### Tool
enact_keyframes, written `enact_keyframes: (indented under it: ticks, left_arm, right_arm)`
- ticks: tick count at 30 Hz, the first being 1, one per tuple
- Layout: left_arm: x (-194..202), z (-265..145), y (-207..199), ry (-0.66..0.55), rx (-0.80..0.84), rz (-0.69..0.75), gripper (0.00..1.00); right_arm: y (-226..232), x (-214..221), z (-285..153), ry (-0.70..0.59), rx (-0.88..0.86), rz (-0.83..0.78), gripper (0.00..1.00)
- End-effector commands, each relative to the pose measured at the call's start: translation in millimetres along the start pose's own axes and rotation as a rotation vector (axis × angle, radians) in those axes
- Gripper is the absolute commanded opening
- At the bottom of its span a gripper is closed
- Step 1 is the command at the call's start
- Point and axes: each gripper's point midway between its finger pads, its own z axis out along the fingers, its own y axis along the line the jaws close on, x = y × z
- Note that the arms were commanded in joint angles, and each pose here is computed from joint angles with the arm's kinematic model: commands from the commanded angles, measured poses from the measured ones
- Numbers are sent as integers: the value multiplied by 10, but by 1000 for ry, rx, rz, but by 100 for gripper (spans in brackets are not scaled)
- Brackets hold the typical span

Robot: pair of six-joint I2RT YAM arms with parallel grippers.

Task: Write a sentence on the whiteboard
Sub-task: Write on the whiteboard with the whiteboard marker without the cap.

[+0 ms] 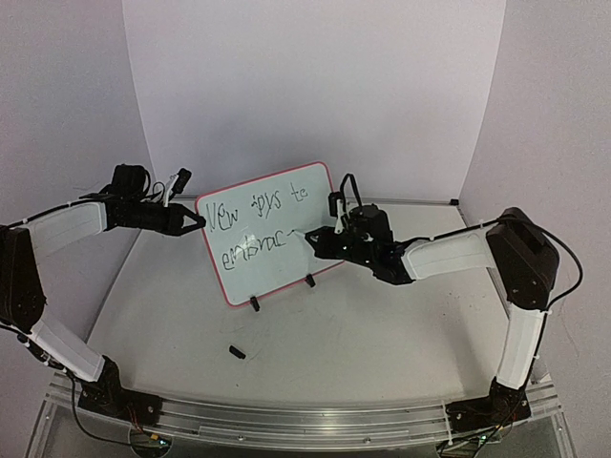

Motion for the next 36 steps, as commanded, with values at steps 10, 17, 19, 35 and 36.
enact_keyframes:
  ticks: [10, 17, 19, 35, 36]
  left_arm:
    - [244, 71, 151, 96, -75, -28, 0]
    - [254, 76, 150, 99, -74, -30, 0]
    - [249, 75, 147, 98, -74, -28, 0]
    - [249, 74, 153, 98, -75, -30, 0]
    - [249, 74, 152, 98, -75, -29, 0]
  right_arm:
    - [151, -149, 120, -20, -74, 0, 0]
    - [110, -26, 131, 11, -74, 17, 0]
    - [95, 22, 117, 22, -73, 22, 0]
    - [-69, 290, 27, 66, -37, 63, 0]
    - [-80, 276, 16, 60, -30, 62, 0]
